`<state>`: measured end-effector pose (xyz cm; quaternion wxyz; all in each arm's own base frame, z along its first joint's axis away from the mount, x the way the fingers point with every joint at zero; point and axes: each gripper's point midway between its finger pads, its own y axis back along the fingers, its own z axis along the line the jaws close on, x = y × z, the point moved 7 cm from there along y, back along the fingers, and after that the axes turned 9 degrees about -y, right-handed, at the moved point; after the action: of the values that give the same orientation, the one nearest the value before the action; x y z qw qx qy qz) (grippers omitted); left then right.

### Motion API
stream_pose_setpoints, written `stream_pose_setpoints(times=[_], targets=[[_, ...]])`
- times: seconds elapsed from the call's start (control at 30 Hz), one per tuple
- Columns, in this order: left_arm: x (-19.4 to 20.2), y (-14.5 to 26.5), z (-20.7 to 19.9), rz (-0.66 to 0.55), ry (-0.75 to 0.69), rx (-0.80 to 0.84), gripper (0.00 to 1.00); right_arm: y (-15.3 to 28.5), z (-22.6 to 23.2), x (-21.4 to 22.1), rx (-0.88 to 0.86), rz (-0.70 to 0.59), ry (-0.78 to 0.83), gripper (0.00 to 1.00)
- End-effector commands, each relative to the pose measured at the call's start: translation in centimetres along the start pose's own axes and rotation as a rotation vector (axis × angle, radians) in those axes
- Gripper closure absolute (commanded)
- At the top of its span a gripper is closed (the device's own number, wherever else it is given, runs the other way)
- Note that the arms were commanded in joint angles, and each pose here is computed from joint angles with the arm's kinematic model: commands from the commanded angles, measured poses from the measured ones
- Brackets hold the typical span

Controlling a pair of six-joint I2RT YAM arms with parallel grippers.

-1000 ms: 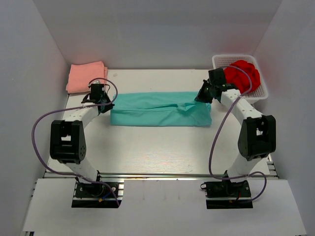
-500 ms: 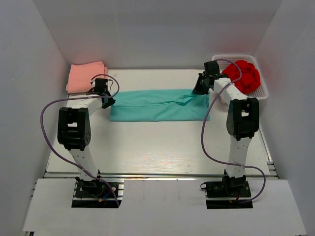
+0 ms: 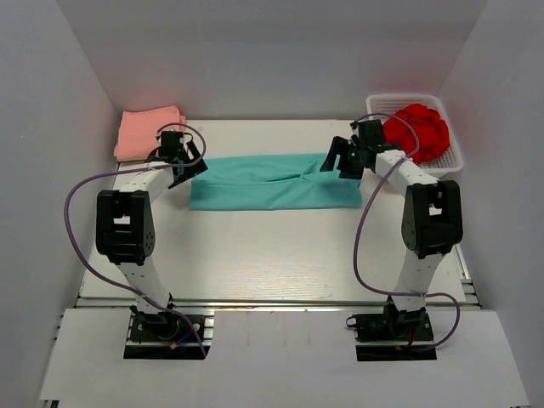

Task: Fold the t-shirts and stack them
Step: Fold the other side of the tshirt into a rectangle, then rotate the tshirt 90 degrees

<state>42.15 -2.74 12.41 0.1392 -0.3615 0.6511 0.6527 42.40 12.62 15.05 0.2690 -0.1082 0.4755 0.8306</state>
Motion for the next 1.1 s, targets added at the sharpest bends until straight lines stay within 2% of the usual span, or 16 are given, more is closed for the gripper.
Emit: stream_pose_setpoints(times=[0.0,0.13,0.17,0.23,0.43,0.47,0.57,0.63,0.67,0.7,0.73,0.8,0.87,0.97,1.03,1.07], targets=[[-2.3,2.8,-2.2,-0.089,-0.071,0.176,0.0,1.1,1.5,1.0,-0.136,-0.01,0.049,0.21],[-2.0,2.3,-4.9,-0.086,-0.128,0.409,0.0,0.3,2.6,2.1,-0.242,0.034,0.077,0.21],[-1.9,2.2,-5.6,-0.082,-0.135,0.478,0.0,0.2,3.3,1.6,-0.279,0.012,0.081,0.29],[-1.0,1.3,-6.0,-0.054,-0.15,0.533,0.0,-1.1,4.0,2.6,-0.348,0.07,0.093,0.29],[2.4,-2.2,-5.1,0.084,-0.129,0.466,0.0,-5.7,4.4,1.6,-0.36,0.102,0.058,0.29],[4.2,-2.7,-4.6,0.138,-0.125,0.45,0.0,-5.6,5.3,0.1,-0.375,0.063,0.072,0.29],[7.9,-2.4,-3.1,0.247,-0.107,0.403,0.0,-9.6,4.8,0.7,-0.356,0.118,0.023,0.29],[10.6,-1.3,-2.0,0.349,-0.06,0.365,0.0,-12.7,3.8,2.5,-0.326,0.192,-0.017,0.29],[13.3,0.1,-1.4,0.407,-0.051,0.36,0.0,-12.7,5.9,0.7,-0.357,0.142,0.017,0.29],[15.0,1.2,-1.2,0.451,-0.031,0.372,0.0,-13.6,5.7,0.6,-0.31,0.133,0.018,0.29],[18.9,2.9,-0.4,0.557,-0.011,0.4,0.0,-14.4,6.2,1.5,-0.299,0.159,0.028,0.28],[22.4,5.6,-0.7,0.647,-0.024,0.484,0.0,-17.0,7.4,0.9,-0.331,0.165,0.052,0.26],[26.7,9.6,-1.2,0.79,-0.06,0.65,0.0,-18.8,9.6,1.2,-0.429,0.183,0.097,0.24],[30.0,13.4,-2.0,0.958,-0.197,0.811,0.0,-18.9,12.4,1.0,-0.569,0.131,0.17,0.19],[30.0,14.3,-3.4,0.961,-0.261,0.881,0.0,-17.9,14.0,0.7,-0.633,0.1,0.227,0.16],[29.7,14.5,-4.0,0.948,-0.292,0.882,0.0,-17.6,14.2,1.4,-0.639,0.108,0.263,0.1]])
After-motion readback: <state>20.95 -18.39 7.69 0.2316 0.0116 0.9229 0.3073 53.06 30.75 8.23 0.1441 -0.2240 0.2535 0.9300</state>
